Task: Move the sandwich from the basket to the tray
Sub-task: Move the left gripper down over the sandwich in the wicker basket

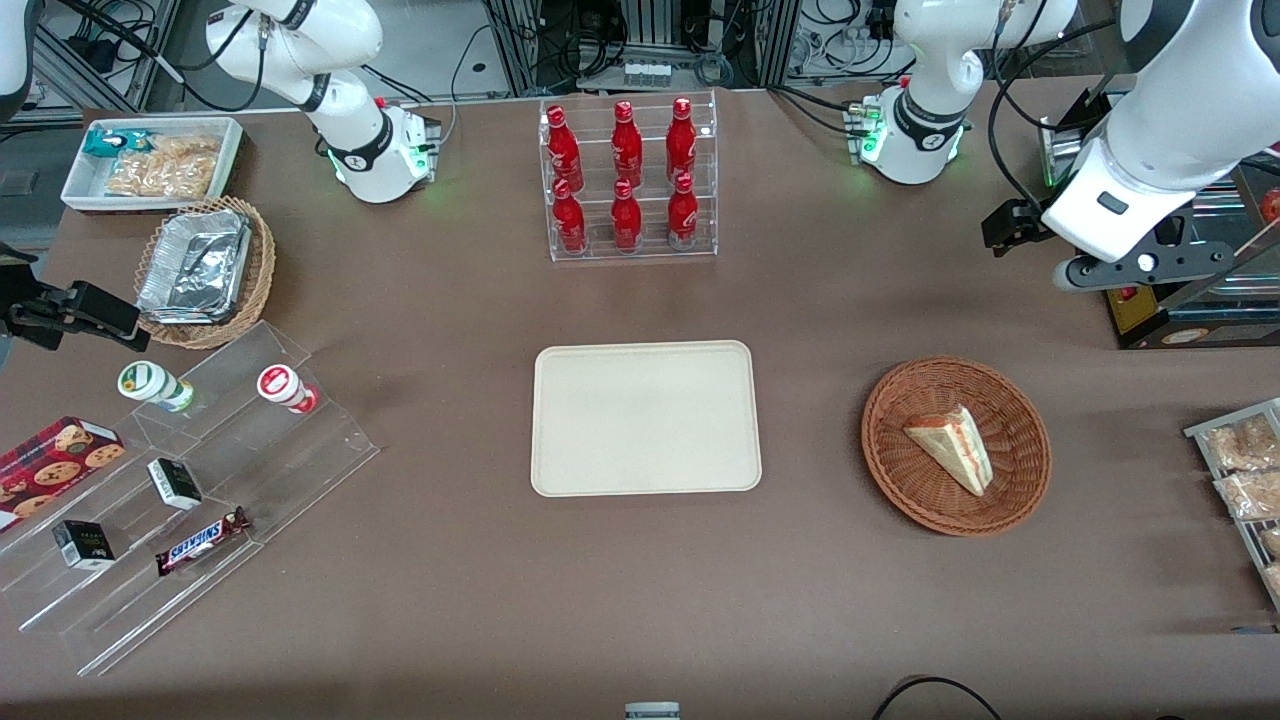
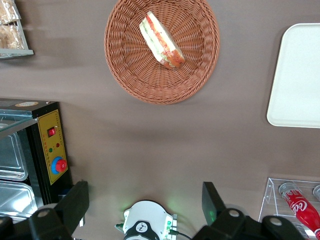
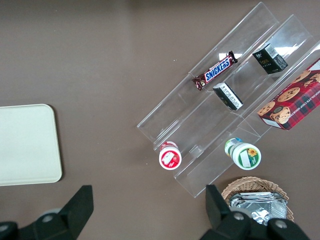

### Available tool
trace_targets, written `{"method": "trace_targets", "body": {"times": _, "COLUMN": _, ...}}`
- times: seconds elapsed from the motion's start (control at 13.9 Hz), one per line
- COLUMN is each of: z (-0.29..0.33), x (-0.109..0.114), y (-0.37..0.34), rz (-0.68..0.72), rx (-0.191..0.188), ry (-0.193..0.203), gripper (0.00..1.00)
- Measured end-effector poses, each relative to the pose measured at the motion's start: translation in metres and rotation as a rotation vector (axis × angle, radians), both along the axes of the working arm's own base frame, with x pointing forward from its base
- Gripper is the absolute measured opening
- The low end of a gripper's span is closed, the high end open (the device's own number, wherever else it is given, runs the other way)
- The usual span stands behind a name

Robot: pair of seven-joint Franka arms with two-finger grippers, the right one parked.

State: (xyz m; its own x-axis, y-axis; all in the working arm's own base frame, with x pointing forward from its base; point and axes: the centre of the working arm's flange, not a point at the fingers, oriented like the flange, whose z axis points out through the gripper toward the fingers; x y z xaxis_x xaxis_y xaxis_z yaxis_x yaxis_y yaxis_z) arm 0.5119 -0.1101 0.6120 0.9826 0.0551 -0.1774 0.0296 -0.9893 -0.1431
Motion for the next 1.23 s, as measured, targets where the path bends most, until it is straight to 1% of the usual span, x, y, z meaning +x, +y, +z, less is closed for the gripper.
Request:
{"method": "trace_targets", "body": {"times": 0.29, "z": 0.000, "x": 0.000, "y": 0.000, "rz": -0.001, "rx": 0.000, "ry": 0.001, "gripper": 1.00}}
{"method": "trace_targets", "body": {"times": 0.36, "z": -0.003, "x": 0.001, "y": 0.000, "rz": 0.000, "rx": 0.000, "ry": 0.006, "gripper": 1.00}}
{"method": "trace_targets", "body": {"times": 0.43, "z": -0.011, "x": 0.005, "y": 0.001, "rz": 0.002, "rx": 0.000, "ry": 0.023, "gripper": 1.00}}
{"method": "trace_targets", "body": {"times": 0.58, "z": -0.048, "x": 0.022, "y": 0.004, "rz": 0.008, "rx": 0.002, "ry": 0.090, "gripper": 1.00}}
{"method": "trace_targets", "body": {"times": 0.72, "z": -0.100, "x": 0.043, "y": 0.007, "rz": 0.030, "rx": 0.007, "ry": 0.176, "gripper": 1.00}}
{"method": "trace_targets", "body": {"times": 0.79, "z": -0.129, "x": 0.053, "y": 0.010, "rz": 0.045, "rx": 0.008, "ry": 0.212, "gripper": 1.00}}
{"method": "trace_targets", "body": {"times": 0.87, "z": -0.157, "x": 0.064, "y": 0.015, "rz": 0.065, "rx": 0.007, "ry": 0.235, "gripper": 1.00}}
{"method": "trace_targets", "body": {"times": 0.94, "z": -0.181, "x": 0.074, "y": 0.024, "rz": 0.098, "rx": 0.004, "ry": 0.240, "gripper": 1.00}}
{"method": "trace_targets", "body": {"times": 1.01, "z": -0.204, "x": 0.083, "y": 0.034, "rz": 0.148, "rx": 0.004, "ry": 0.227, "gripper": 1.00}}
{"method": "trace_targets", "body": {"times": 1.08, "z": -0.224, "x": 0.090, "y": 0.046, "rz": 0.225, "rx": 0.008, "ry": 0.194, "gripper": 1.00}}
{"method": "trace_targets", "body": {"times": 1.23, "z": -0.254, "x": 0.098, "y": 0.067, "rz": 0.396, "rx": 0.017, "ry": 0.112, "gripper": 1.00}}
